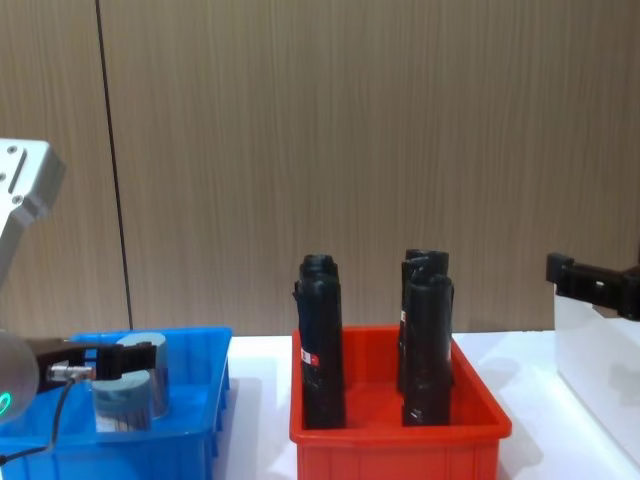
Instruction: Pick the cotton swabs from the blue box and place them into the white box.
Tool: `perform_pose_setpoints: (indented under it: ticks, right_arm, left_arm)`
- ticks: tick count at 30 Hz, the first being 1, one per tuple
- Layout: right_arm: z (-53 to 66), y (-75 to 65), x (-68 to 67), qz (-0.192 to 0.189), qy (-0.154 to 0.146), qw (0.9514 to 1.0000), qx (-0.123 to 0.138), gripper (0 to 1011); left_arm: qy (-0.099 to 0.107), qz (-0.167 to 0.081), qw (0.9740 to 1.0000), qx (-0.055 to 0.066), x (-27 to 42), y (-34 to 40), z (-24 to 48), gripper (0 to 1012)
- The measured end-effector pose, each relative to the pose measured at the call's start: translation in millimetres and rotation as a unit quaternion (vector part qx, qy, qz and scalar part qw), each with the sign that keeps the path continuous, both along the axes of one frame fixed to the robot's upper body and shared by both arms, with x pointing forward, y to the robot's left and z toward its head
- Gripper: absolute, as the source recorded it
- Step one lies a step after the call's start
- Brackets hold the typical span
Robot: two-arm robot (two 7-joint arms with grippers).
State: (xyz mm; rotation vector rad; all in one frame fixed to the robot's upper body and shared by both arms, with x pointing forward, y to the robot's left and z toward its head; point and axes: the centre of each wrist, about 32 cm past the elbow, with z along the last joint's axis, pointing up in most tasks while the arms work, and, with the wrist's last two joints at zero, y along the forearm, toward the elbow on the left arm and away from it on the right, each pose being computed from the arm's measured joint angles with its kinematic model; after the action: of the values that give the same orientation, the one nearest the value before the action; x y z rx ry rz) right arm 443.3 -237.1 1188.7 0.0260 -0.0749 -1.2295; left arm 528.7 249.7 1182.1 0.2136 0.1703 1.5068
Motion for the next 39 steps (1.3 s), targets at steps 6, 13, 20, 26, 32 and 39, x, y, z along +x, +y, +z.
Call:
perform_pose_setpoints:
  ticks: [6,13,20,26,32,39]
  right_arm:
    - [0.0,0.0,0.0,0.000,0.000,1.0000,0.000,1002]
    - [0.0,0.0,0.0,0.000,0.000,1.0000,0.000,1002]
    - [0.0,0.0,0.0,0.000,0.000,1.0000,0.000,1002]
    - [0.0,0.0,0.0,0.000,0.000,1.0000,0.000,1002]
    - [0.0,0.0,0.0,0.000,0.000,1.0000,0.000,1002]
    - [0.0,0.0,0.0,0.000,0.000,1.0000,0.000,1002]
  left_arm:
    - [0.005,-0.008,1.0000,-0.001,10.1,6.2,-3.1,1004]
    - [0.010,-0.017,0.9998,-0.002,19.5,10.7,-6.5,1004]
    - [0.014,-0.033,0.9994,-0.004,28.4,14.8,-10.7,1004]
    - [0.017,-0.045,0.9988,-0.007,33.7,16.7,-14.2,1004]
    - [0.022,-0.058,0.9980,-0.012,39.1,17.9,-18.1,1004]
    - [0.028,-0.067,0.9972,-0.017,43.5,18.0,-21.6,1004]
